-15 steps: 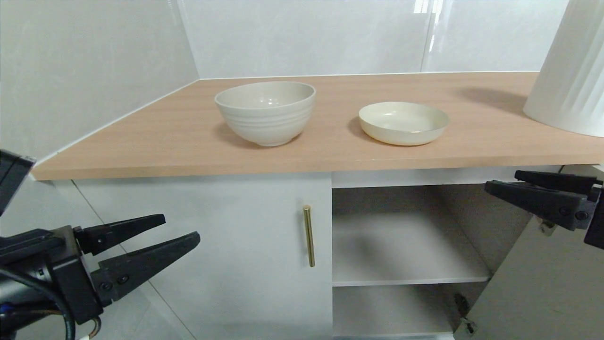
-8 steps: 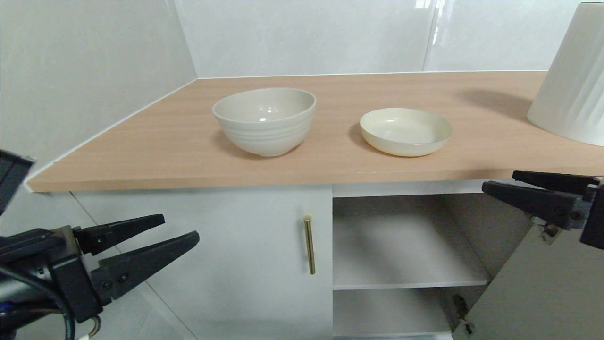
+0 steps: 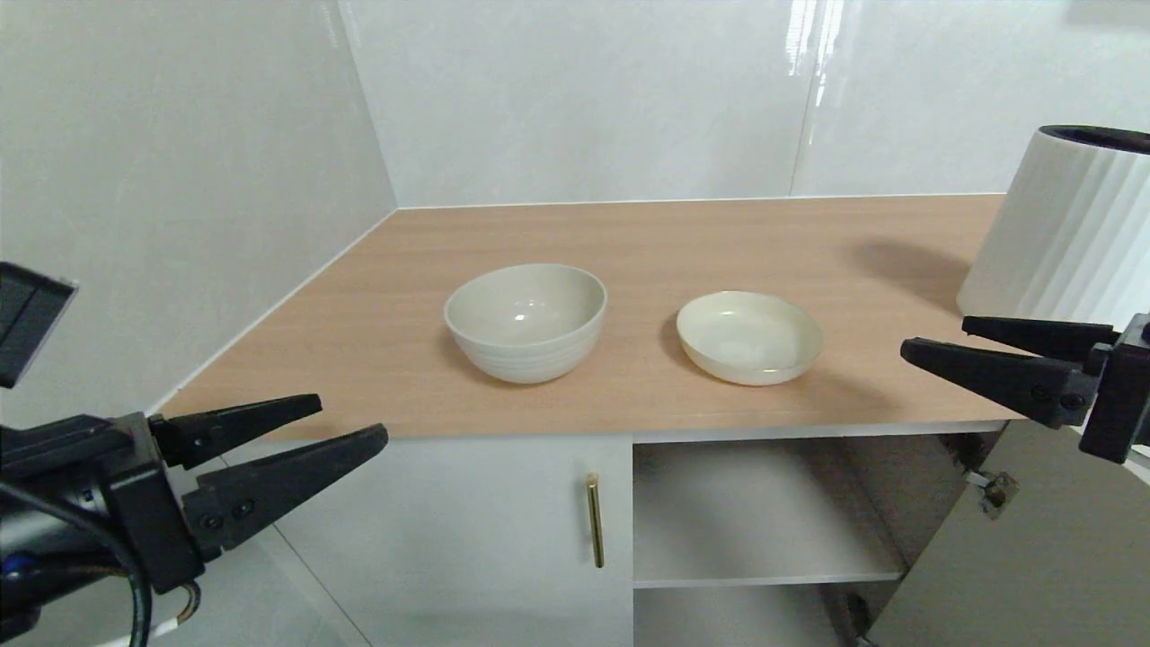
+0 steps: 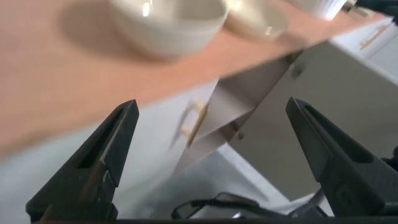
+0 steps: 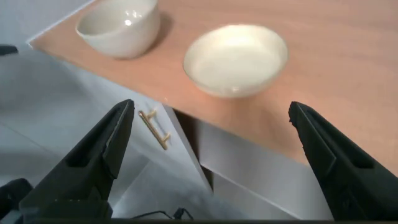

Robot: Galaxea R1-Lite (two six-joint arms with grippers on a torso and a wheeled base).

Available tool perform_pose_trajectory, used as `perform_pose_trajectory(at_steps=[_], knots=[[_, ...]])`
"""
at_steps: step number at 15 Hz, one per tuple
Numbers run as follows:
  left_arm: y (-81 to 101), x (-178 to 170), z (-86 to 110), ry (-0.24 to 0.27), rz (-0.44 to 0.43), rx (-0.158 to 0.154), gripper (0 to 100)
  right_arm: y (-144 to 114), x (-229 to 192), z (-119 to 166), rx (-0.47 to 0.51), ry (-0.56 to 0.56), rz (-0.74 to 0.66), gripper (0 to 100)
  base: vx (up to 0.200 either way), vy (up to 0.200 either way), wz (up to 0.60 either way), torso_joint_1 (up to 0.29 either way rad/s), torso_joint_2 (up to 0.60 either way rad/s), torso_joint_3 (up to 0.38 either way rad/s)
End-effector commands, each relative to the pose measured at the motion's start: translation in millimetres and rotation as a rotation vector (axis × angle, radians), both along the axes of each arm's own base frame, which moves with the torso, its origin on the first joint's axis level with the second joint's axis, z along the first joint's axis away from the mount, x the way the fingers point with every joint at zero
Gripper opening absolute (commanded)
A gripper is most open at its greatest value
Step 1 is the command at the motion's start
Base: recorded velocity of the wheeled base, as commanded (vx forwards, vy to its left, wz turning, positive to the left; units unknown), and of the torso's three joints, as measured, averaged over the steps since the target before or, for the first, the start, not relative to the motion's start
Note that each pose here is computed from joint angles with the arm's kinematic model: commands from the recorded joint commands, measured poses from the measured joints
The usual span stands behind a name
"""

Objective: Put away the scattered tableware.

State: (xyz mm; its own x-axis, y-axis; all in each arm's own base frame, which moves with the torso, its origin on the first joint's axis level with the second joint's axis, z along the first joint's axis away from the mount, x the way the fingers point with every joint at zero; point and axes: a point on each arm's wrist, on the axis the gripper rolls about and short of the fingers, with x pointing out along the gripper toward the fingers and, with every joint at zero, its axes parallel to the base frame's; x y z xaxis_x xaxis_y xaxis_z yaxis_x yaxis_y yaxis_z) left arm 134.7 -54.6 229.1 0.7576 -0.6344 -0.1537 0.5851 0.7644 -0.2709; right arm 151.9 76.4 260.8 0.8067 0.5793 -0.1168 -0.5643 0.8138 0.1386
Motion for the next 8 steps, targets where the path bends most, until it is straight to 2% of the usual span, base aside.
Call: perform_pose_trajectory(at_steps=[1, 3, 5, 6, 8], knots=[[-5.6, 17, 5.2, 0.014, 0.004, 0.004, 100, 7, 18, 3, -0.007, 0.012, -0.012, 100, 0.0, 0.0, 0.0, 0.183, -0.47, -0.295], [-8.5, 37, 15.7, 0.005, 0.027, 0.002, 100, 15, 42, 13, -0.019, 0.046, -0.064, 100, 0.0, 0.0, 0.0, 0.186, -0.48, -0.288], [-11.9, 56, 29.0, -0.003, 0.047, 0.001, 100, 24, 66, 11, -0.074, 0.161, -0.165, 100, 0.0, 0.0, 0.0, 0.158, -0.4, -0.232], [-12.6, 63, 33.9, 0.024, 0.069, 0.013, 100, 27, 76, 11, -0.068, 0.208, -0.226, 100, 0.0, 0.0, 0.0, 0.071, -0.17, -0.105], [-14.2, 77, 37.1, 0.155, 0.204, 0.095, 100, 30, 85, 13, -0.02, 0.254, -0.291, 100, 0.0, 0.0, 0.0, 0.025, -0.04, -0.031]])
